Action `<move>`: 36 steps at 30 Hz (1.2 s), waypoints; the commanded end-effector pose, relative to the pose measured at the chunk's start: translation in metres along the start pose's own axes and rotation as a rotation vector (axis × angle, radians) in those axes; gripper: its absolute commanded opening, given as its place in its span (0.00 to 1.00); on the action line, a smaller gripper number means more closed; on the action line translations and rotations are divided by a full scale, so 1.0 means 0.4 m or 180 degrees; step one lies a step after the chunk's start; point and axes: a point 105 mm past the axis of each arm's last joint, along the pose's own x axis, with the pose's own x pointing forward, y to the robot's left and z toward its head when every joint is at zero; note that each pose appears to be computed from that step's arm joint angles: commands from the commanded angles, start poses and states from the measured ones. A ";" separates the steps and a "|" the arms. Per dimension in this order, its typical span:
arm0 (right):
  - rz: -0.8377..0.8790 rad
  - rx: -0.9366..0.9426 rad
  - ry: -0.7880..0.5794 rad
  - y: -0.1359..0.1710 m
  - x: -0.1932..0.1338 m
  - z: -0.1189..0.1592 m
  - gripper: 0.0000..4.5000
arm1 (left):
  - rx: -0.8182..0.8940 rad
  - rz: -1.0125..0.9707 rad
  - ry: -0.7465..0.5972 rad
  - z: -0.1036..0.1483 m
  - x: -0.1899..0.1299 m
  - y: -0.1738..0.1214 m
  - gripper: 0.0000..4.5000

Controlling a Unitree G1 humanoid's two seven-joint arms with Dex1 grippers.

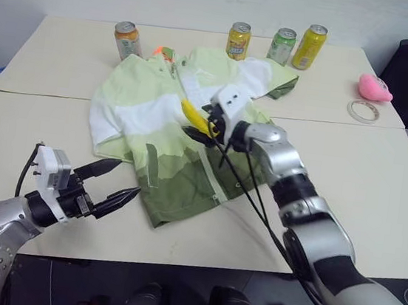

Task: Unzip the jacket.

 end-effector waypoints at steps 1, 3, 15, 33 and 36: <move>-0.0164 0.0014 0.0001 -0.014 0.017 0.002 0.96 | 0.0123 0.0011 -0.0060 0.003 0.007 -0.010 1.00; -0.0238 0.0000 -0.0001 -0.020 0.022 0.005 0.86 | 0.0133 0.0016 -0.0076 0.000 0.011 -0.012 1.00; -0.0363 -0.0030 -0.1260 -0.144 -0.191 0.097 0.00 | 0.0158 0.0056 -0.0058 -0.024 0.023 -0.001 1.00; -0.0335 0.0108 -0.0086 -0.117 -0.270 -0.055 0.82 | 0.0081 -0.0054 -0.0066 -0.028 0.041 0.027 1.00; -0.0233 -0.0100 0.0064 -0.092 -0.175 -0.062 0.98 | 0.0162 -0.0068 -0.0088 -0.021 0.046 0.023 1.00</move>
